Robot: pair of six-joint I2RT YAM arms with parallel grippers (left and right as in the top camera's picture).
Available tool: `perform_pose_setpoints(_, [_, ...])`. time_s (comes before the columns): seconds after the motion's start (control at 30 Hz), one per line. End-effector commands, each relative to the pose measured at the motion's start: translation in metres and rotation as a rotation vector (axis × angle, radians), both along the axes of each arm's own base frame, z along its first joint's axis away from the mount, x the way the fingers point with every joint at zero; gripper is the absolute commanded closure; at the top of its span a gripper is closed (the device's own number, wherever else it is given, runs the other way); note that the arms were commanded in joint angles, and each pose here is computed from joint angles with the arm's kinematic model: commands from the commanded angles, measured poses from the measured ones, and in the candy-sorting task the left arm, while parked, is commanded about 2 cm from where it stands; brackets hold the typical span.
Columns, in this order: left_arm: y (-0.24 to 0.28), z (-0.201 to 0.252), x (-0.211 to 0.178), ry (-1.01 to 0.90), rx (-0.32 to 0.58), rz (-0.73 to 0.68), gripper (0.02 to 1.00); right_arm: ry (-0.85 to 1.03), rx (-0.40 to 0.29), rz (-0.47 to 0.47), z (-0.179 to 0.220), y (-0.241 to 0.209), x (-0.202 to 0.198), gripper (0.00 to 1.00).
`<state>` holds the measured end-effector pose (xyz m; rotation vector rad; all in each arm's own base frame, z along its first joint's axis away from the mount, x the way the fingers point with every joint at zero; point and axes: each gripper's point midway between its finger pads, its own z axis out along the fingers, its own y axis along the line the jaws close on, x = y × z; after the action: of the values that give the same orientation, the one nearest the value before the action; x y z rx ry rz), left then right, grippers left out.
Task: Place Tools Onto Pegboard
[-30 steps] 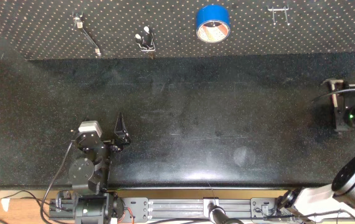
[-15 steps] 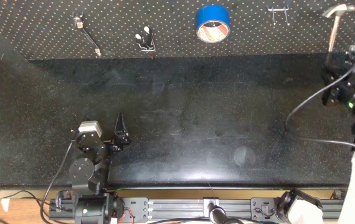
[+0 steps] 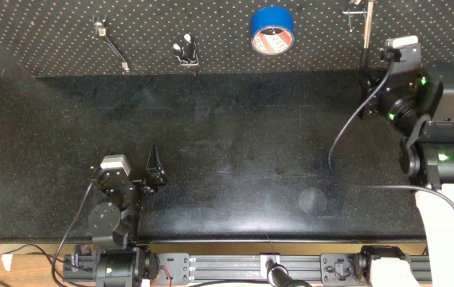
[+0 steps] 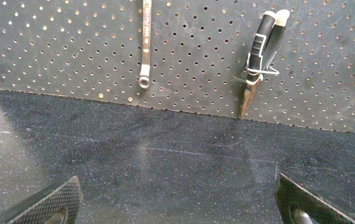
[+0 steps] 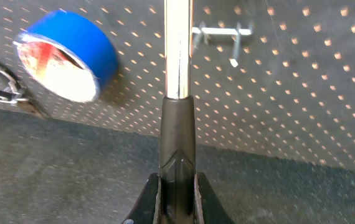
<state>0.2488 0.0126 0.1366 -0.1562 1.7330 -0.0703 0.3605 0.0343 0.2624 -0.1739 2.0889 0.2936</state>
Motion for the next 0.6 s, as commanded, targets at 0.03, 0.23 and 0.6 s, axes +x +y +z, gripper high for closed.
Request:
perform_pose_setpoints(0.03, [0.001,-0.003,0.000,0.004,-0.008,0.007,0.023,0.100,-0.015,-0.067,-0.033,-0.010,0.015,0.928])
perform_pose_setpoints(0.23, [0.001,-0.003,0.000,0.004,-0.008,0.007,0.023,0.212,-0.013,-0.066,-0.075,-0.011,0.027,0.928])
perform_pose_setpoints(0.6, [0.001,-0.003,0.000,0.004,-0.008,0.006,0.023,0.282,-0.004,-0.056,-0.101,-0.009,0.032,0.056])
